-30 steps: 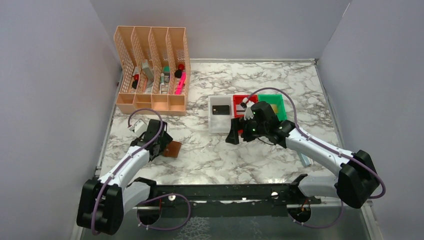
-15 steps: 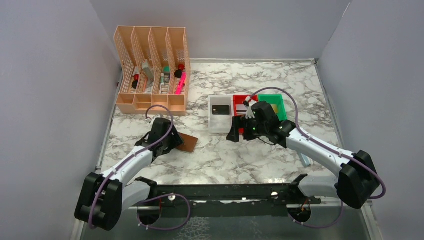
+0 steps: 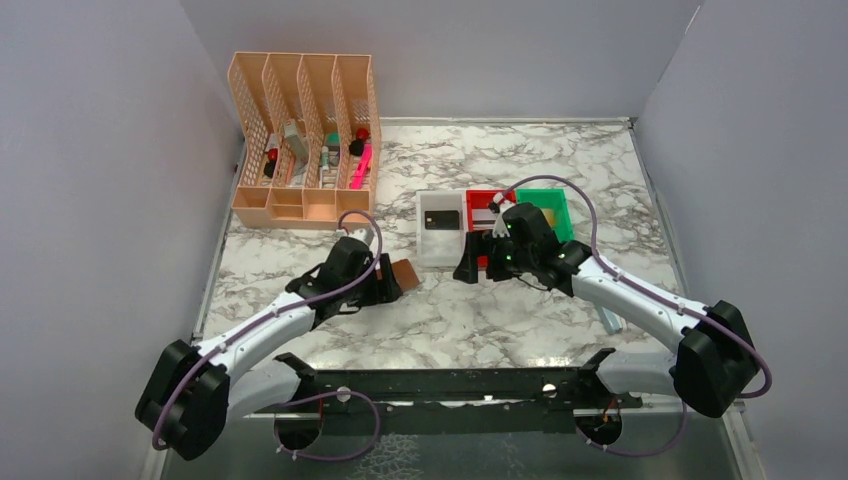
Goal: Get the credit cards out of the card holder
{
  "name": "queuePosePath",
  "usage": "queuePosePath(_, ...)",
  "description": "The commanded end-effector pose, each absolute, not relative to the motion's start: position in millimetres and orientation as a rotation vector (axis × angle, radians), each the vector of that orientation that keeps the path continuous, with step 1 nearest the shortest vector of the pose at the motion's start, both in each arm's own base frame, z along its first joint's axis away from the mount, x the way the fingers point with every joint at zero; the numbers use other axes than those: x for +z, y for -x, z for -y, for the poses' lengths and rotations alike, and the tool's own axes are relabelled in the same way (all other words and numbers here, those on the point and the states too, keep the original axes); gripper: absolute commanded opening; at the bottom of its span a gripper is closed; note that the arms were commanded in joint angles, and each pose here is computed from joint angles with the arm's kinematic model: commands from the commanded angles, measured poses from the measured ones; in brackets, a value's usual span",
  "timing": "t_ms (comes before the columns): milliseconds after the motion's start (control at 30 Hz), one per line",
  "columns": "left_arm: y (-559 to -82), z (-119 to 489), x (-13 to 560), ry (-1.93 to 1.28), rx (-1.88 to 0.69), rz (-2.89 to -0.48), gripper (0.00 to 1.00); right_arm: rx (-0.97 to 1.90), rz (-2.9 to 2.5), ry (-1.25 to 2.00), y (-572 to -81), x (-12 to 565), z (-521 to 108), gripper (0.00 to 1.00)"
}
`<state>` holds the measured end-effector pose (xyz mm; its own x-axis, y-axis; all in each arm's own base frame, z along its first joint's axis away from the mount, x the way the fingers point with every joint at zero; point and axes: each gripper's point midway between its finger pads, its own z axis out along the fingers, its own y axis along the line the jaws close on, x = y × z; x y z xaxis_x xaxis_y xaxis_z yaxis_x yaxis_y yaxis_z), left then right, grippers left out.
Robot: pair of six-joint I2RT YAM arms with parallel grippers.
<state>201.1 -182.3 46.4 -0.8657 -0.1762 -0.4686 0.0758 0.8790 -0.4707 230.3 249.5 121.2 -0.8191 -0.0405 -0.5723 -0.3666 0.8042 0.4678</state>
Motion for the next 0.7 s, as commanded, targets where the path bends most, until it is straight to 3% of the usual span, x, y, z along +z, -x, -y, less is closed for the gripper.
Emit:
queuePosePath(0,-242,167,93,0.025,-0.487,-2.357,0.77,0.725,-2.461,0.249,-229,112,-241,0.95)
queuePosePath(267,-288,179,86,-0.135,-0.32,-2.399,0.8,0.641,-2.456,0.173,-234,111,-227,0.96)
queuePosePath(667,-265,190,23,-0.163,-0.398,-2.556,0.71,0.551,-2.479,0.101,-231,101,-210,0.96)
